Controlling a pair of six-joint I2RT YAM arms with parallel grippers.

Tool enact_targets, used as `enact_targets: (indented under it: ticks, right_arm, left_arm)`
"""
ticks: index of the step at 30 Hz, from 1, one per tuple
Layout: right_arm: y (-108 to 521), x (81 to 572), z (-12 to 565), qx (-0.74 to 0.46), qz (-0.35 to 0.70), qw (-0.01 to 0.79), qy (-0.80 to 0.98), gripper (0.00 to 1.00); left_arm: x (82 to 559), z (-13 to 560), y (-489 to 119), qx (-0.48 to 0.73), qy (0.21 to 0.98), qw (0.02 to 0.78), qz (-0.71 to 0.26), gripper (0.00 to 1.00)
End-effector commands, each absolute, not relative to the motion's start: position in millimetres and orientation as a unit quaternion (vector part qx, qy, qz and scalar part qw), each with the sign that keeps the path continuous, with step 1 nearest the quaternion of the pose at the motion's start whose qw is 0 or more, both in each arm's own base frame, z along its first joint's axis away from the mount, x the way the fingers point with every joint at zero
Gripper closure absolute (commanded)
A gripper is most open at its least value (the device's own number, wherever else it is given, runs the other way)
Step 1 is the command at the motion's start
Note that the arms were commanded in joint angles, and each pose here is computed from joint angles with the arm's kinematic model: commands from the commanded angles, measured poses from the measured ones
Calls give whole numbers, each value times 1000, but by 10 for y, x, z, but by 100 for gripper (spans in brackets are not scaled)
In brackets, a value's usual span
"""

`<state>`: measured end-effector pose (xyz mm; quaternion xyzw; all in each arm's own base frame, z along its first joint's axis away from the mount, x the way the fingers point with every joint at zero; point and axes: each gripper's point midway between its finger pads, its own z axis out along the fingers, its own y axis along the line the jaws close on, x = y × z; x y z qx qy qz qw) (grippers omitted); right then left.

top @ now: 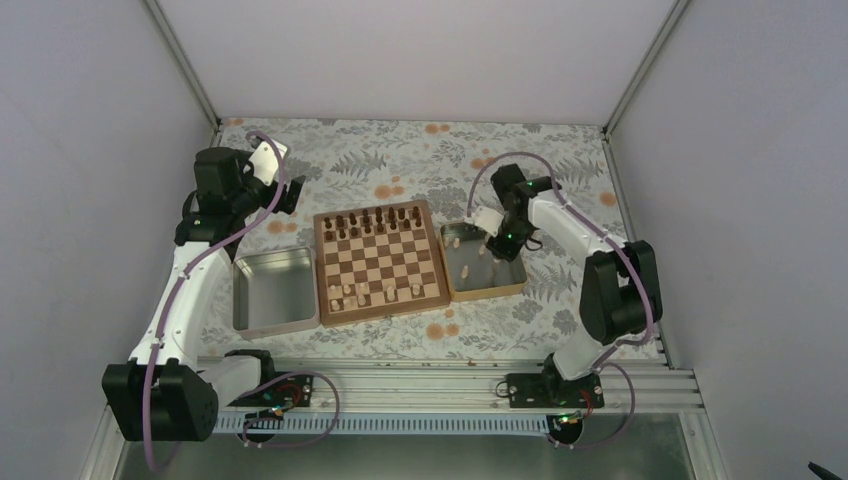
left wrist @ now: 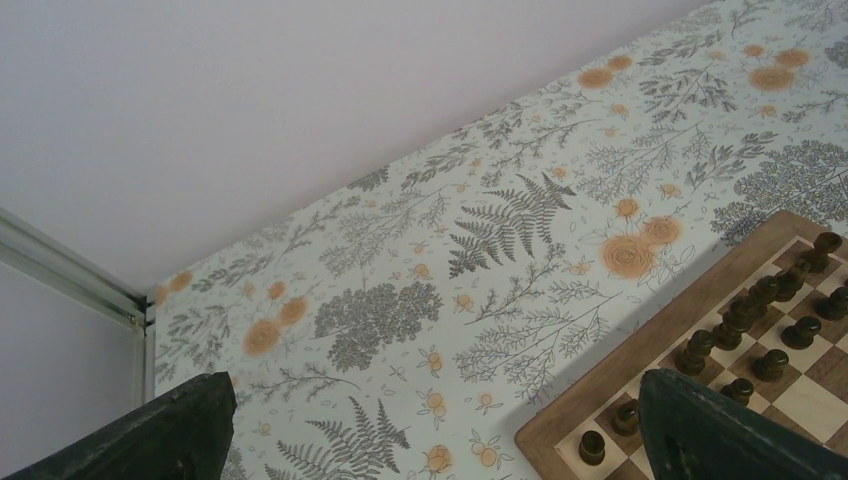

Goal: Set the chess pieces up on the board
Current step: Pick up the chess piece from the storage box, then place the chess piece on the chessboard.

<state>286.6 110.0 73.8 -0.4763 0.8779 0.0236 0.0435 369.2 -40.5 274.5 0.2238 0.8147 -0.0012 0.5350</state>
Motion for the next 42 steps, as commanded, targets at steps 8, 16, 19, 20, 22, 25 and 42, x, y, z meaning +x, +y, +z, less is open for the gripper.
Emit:
enact_targets:
  ticks: [8,16,19,20,22,25,42]
  right_arm:
    - [1942,2982,1827,-546,52,144,824,96]
    - [2989,2509,1806,-639,117,114,751,96]
    - [3295,2291,1814,-669,147,100,722,96]
    - [3374,2224,1781,-677,150,94,714,96]
    - [3497,2123,1717,-690,151,84,702,96]
    - [3639,1991,1625,-708,151,72,687,96]
    - [3904,1625,1103,-749,128,8,650,96]
  left_arm:
    - [3665,2778,-407,229,811,539,-3,0]
    - [3662,2778,-398,227,811,539,-1,0]
    - [3664,2770,-393,227,812,537,-1,0]
    - [3664,2774,-394,227,812,538,-2,0]
    - [3663,2777,-395,227,812,538,-1,0]
    - [3667,2773,-385,226,812,538,0,0]
    - [3660,2753,-386,227,812,537,-1,0]
